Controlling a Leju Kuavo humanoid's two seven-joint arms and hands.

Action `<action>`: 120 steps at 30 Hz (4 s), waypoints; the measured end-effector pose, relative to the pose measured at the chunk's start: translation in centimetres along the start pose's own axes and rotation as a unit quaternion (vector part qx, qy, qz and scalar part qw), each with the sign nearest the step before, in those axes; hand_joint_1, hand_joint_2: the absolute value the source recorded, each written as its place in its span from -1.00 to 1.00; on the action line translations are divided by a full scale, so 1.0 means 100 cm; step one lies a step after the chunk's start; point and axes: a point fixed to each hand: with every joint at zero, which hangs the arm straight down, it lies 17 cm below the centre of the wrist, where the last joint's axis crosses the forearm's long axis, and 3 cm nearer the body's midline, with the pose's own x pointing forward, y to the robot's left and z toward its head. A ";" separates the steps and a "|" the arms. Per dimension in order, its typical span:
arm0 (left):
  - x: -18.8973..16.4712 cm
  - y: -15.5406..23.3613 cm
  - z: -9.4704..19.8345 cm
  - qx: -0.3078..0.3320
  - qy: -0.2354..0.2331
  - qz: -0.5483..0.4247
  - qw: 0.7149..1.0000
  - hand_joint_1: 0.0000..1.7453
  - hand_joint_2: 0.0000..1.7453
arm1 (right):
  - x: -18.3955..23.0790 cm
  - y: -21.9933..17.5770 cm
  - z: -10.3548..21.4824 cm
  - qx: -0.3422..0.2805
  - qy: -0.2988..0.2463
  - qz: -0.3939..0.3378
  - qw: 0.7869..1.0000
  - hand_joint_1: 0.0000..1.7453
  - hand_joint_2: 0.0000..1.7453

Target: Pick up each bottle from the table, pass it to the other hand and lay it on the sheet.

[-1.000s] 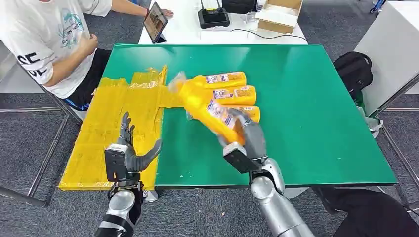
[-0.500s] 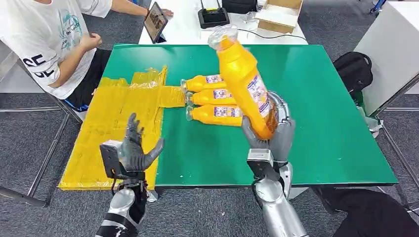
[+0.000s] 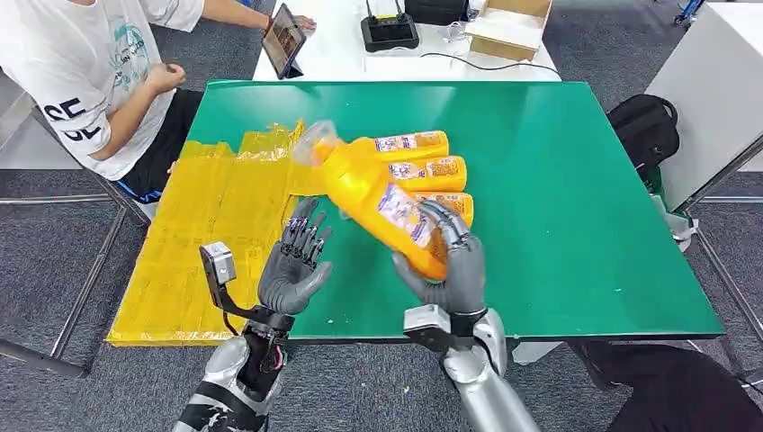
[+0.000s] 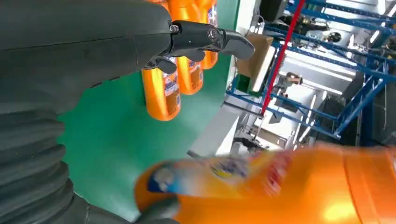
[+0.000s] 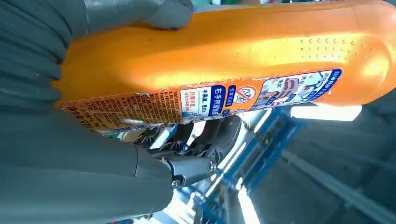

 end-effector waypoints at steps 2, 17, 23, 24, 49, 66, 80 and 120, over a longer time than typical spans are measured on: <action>0.000 -0.001 0.000 -0.002 0.000 -0.001 1.000 -1.00 1.00 | -0.001 0.007 0.004 0.010 0.002 -0.001 1.000 1.00 1.00; 0.000 -0.002 -0.004 -0.005 -0.003 -0.025 1.000 -1.00 1.00 | 0.004 0.086 0.038 0.125 0.019 -0.033 0.991 1.00 1.00; -0.002 0.004 -0.006 0.004 -0.001 -0.036 0.999 -1.00 1.00 | 0.015 0.108 0.048 0.153 0.017 -0.053 0.987 1.00 1.00; -0.002 0.005 -0.006 0.005 -0.001 -0.038 0.999 -1.00 1.00 | 0.016 0.110 0.048 0.154 0.018 -0.054 0.986 1.00 1.00; -0.004 0.012 -0.003 0.016 -0.003 -0.038 0.999 1.00 1.00 | 0.011 0.129 0.053 0.178 0.033 -0.062 0.982 1.00 1.00; 0.009 0.019 -0.005 0.030 -0.023 -0.047 0.998 1.00 1.00 | 0.011 0.145 0.064 0.205 0.039 -0.058 0.976 -1.00 -1.00; 0.051 0.066 -0.025 0.128 -0.093 -0.193 0.968 1.00 1.00 | 0.010 0.117 0.042 0.136 0.077 -0.127 0.980 -1.00 -1.00; 0.036 0.244 -0.034 0.025 0.074 -0.898 0.433 1.00 1.00 | 0.039 0.055 -0.008 0.006 0.042 -0.181 0.983 -1.00 -1.00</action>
